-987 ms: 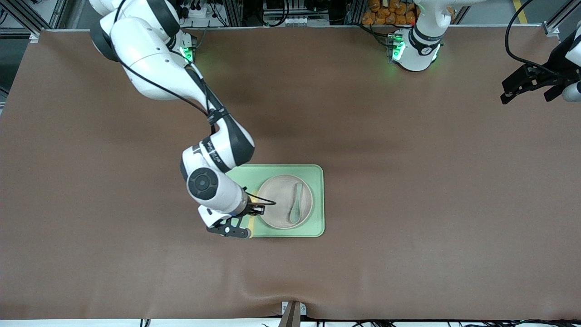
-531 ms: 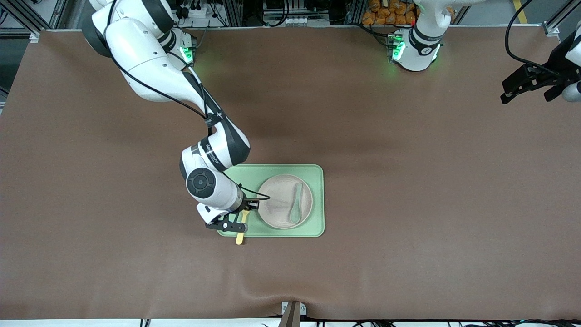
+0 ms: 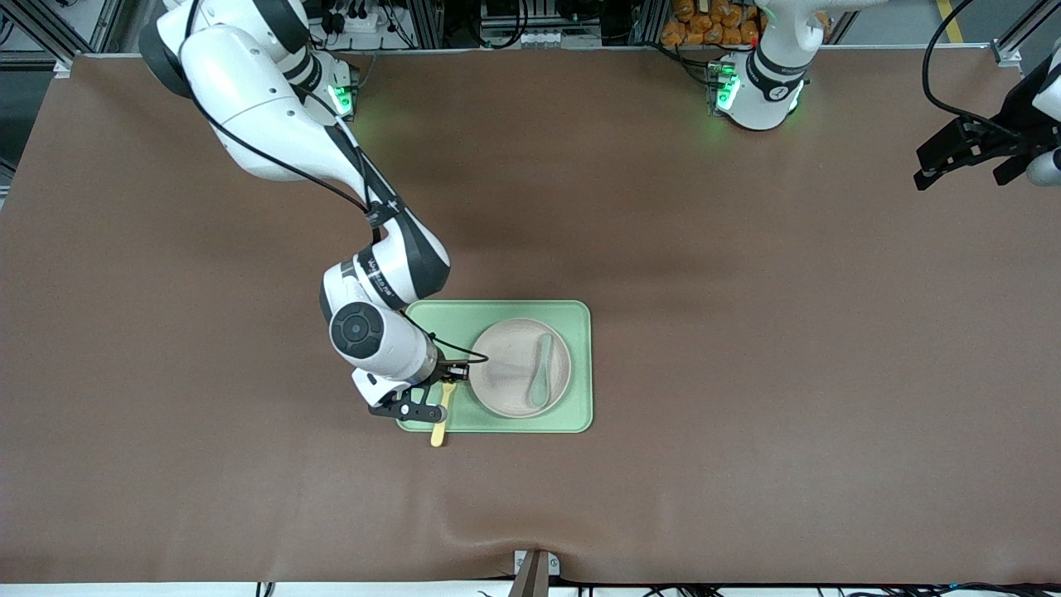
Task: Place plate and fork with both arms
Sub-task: 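Lift the fork and set it on the tray beside the plate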
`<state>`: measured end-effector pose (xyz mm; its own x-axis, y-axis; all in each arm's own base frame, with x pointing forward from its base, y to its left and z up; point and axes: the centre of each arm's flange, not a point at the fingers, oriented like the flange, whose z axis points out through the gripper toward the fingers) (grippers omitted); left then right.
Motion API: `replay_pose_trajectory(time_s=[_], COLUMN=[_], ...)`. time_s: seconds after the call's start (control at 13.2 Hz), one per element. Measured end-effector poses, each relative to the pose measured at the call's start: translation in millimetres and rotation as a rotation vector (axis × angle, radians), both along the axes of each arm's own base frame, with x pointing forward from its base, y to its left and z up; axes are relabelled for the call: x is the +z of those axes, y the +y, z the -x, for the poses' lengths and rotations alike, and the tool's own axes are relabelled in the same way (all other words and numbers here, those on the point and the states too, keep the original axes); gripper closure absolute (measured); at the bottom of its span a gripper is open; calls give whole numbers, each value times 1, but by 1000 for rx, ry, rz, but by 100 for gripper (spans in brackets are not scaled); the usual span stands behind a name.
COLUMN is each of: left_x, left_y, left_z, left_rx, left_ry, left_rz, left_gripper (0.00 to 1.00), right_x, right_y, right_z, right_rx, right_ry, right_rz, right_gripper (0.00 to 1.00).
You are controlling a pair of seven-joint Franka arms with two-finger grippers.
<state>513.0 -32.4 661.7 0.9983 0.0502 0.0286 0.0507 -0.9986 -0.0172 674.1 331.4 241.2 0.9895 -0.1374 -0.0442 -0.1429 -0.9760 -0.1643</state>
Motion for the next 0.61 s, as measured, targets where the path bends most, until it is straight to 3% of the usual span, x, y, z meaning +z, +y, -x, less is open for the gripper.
replay_pose_trajectory(time_s=[0.23, 0.38, 0.53, 0.61], left_x=[0, 0, 0, 0], left_y=[0, 0, 0, -1], left_z=[0, 0, 0, 0], left_rx=[-1, -1, -1, -1], left_ry=[0, 0, 0, 0], left_rz=[0, 0, 0, 0], left_gripper=[0, 0, 0, 0], right_x=[26, 51, 78, 94], right_y=[-34, -52, -70, -78], right_z=[-18, -24, -26, -28], right_rx=[-37, -46, -43, -43], right_ry=[-15, -18, 31, 62], right_rz=[-51, -43, -3, 13], right_gripper=[46, 26, 4, 0])
